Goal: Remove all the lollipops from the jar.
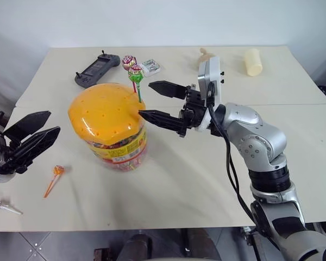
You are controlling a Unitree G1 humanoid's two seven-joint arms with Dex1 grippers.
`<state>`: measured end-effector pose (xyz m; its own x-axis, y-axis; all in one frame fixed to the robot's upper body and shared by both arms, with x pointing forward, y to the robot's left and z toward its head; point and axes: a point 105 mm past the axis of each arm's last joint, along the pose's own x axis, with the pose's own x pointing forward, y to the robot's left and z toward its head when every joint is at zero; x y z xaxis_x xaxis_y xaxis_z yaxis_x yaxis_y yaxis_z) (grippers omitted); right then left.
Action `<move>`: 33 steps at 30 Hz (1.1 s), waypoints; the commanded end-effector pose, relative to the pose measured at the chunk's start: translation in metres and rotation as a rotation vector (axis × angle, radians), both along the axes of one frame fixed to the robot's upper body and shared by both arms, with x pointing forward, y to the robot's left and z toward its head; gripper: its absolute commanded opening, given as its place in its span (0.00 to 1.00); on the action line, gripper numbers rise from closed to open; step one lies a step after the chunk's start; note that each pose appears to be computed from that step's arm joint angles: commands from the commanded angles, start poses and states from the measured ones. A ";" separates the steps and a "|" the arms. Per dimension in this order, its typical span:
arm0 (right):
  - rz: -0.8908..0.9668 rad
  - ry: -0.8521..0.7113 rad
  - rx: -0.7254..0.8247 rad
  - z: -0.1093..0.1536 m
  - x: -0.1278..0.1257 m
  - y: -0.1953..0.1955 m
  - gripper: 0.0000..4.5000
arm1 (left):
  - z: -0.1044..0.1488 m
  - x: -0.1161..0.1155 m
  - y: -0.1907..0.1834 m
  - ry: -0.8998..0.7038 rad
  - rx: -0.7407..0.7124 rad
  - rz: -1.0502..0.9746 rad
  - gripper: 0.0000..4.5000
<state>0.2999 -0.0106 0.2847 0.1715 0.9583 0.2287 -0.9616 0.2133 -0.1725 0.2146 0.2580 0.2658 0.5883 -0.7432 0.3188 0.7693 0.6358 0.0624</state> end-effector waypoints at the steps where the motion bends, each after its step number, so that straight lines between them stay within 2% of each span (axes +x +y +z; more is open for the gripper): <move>1: -0.003 -0.051 0.022 0.016 -0.001 0.007 0.79 | 0.011 -0.005 -0.003 -0.054 0.006 -0.024 0.69; 11: 0.048 -0.059 0.019 0.020 -0.006 0.021 0.01 | 0.003 -0.009 0.010 -0.050 -0.018 0.019 0.69; 20: 0.090 -0.066 -0.004 0.020 -0.009 0.025 0.00 | 0.001 -0.010 0.018 -0.057 -0.027 0.041 0.69; 25: 0.076 -0.005 0.001 0.018 -0.003 0.023 0.00 | 0.000 -0.010 0.022 -0.058 -0.029 0.055 0.69; 29: 0.068 -0.061 -0.005 0.019 -0.005 0.024 0.26 | -0.001 -0.009 0.022 -0.058 -0.029 0.058 0.69; 33: 0.117 -0.079 -0.042 0.016 -0.014 0.023 0.26 | -0.001 -0.009 0.022 -0.060 -0.027 0.061 0.69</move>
